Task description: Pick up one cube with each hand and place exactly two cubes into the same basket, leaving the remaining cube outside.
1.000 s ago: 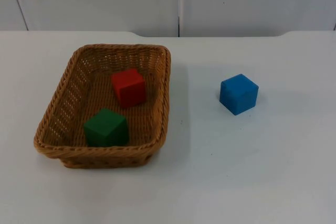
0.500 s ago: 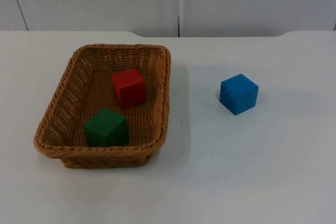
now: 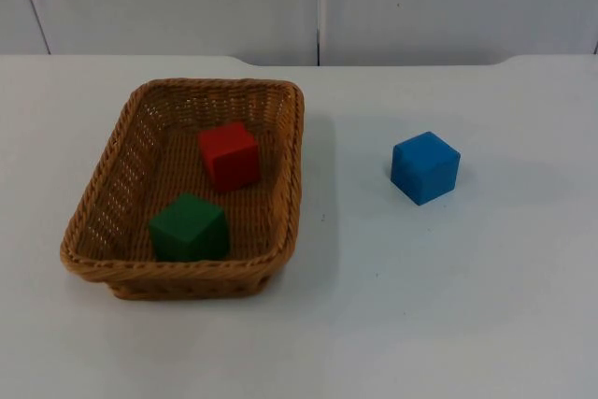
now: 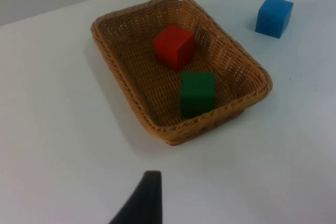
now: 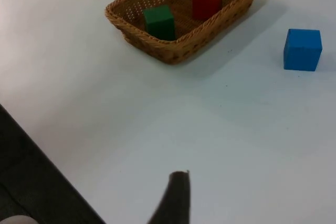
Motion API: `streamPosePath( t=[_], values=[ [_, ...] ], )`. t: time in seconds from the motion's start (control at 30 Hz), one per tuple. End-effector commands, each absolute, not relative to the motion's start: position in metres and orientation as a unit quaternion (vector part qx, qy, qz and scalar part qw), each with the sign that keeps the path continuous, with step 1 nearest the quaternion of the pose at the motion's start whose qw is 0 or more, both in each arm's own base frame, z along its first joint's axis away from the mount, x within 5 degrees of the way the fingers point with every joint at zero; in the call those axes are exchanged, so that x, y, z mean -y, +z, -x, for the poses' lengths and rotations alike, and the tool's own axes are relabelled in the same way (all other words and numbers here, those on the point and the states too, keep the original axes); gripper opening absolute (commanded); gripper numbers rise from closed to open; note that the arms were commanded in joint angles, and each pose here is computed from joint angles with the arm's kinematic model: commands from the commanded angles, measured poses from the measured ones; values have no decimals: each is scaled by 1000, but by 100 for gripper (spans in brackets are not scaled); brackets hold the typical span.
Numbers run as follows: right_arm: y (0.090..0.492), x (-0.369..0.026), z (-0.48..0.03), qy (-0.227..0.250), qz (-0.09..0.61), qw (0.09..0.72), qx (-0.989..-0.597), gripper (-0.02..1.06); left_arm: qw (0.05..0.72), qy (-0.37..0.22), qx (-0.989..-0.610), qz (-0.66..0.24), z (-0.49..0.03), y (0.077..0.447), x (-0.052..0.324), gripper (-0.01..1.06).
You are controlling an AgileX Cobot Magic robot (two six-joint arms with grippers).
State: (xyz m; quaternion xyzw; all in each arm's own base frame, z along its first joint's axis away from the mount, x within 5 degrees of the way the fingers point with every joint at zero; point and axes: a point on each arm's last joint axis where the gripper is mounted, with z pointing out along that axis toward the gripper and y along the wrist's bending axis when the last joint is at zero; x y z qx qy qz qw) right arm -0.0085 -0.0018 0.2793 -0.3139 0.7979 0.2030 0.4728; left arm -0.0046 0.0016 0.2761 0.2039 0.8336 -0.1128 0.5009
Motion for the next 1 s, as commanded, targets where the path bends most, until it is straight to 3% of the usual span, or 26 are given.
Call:
streamPosePath(
  t=[0.0,0.07,0.1,0.13,0.97],
  values=[
    [280,2,8,202,317,480,-793,83,500,-116,-834,-202,5,275,-1,105],
    [280,2,8,202,317,480,-793,99,500,-116,-834,-202,5,275,-1,105],
    [280,2,8,202,317,480,-793,99,500,-116,-834,-202,5,275,-1,105],
    [280,2,8,202,317,480,-793,105,500,-116,-834,-202,5,275,-1,105],
    [280,2,8,205,317,479,-793,105,500,-116,-834,-201,5,275,-1,105]
  ],
)
